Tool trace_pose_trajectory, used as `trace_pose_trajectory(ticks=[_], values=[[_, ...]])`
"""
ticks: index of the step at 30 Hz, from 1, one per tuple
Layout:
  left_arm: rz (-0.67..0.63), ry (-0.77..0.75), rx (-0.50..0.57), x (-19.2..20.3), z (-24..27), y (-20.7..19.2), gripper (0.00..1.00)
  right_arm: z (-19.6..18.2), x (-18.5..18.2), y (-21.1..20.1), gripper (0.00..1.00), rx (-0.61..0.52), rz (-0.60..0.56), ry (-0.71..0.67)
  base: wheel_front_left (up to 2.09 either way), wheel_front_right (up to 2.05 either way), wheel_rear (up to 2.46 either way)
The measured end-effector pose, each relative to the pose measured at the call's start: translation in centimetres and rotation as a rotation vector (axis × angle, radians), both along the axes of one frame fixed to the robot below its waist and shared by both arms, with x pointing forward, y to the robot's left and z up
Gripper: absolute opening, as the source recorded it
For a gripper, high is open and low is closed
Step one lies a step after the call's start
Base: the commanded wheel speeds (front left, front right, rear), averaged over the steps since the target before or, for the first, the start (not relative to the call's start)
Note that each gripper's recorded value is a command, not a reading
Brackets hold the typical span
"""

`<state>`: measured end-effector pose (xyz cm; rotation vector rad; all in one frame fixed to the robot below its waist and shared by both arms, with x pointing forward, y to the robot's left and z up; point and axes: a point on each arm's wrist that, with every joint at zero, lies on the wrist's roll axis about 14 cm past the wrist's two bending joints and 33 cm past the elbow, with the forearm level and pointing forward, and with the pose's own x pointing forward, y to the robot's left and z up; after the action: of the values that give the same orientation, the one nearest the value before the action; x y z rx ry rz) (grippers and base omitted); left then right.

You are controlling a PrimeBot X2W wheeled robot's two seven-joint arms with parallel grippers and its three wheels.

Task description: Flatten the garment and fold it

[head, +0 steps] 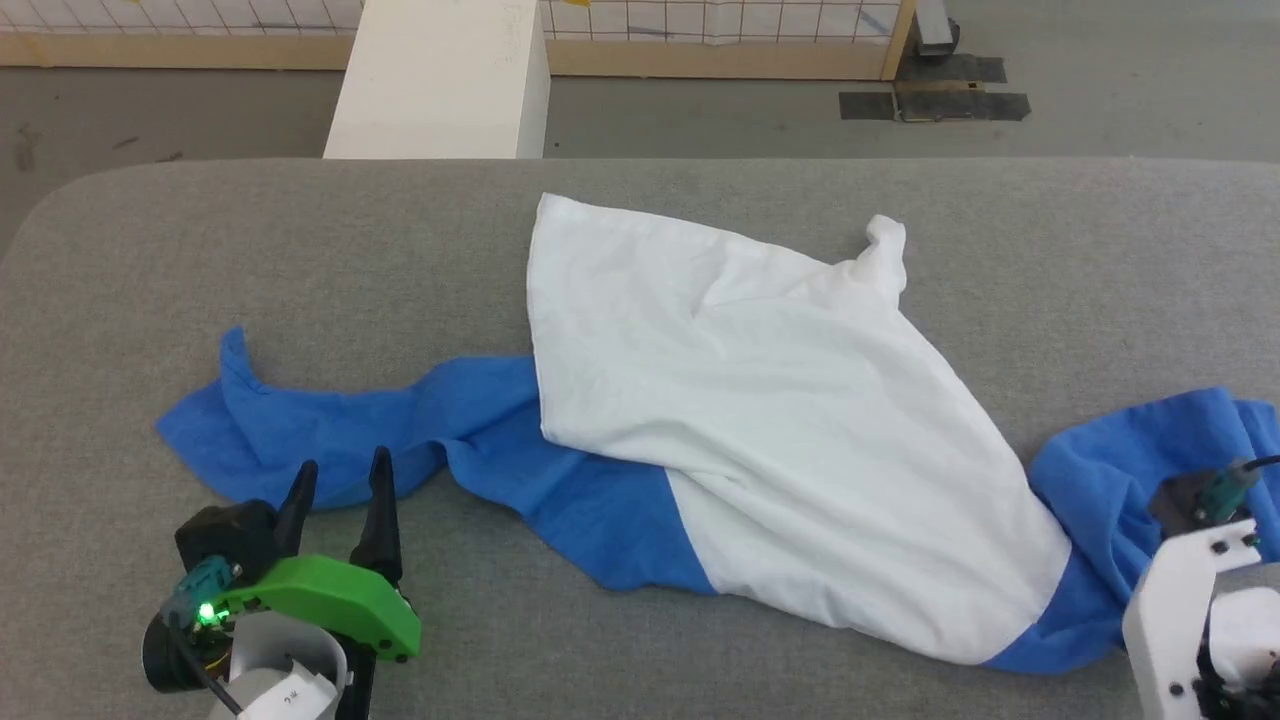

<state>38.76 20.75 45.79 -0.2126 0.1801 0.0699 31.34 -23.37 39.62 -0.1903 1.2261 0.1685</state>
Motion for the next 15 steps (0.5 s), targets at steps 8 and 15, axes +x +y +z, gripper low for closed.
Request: trace_pose_trajectory(ticks=[8,15], values=[[-0.063,0.095,-0.14,-0.7,-1.0,-2.7,1.0,8.1,7.1,-0.2,1.0,0.203,-0.285,-0.6,0.0,0.0,0.0],[-0.182,0.26,-0.281,-1.3,-3.1,-7.1,1.0,10.2,7.4,-1.9,1.0,0.178,-0.369,-0.766,0.0,0.0,0.0]])
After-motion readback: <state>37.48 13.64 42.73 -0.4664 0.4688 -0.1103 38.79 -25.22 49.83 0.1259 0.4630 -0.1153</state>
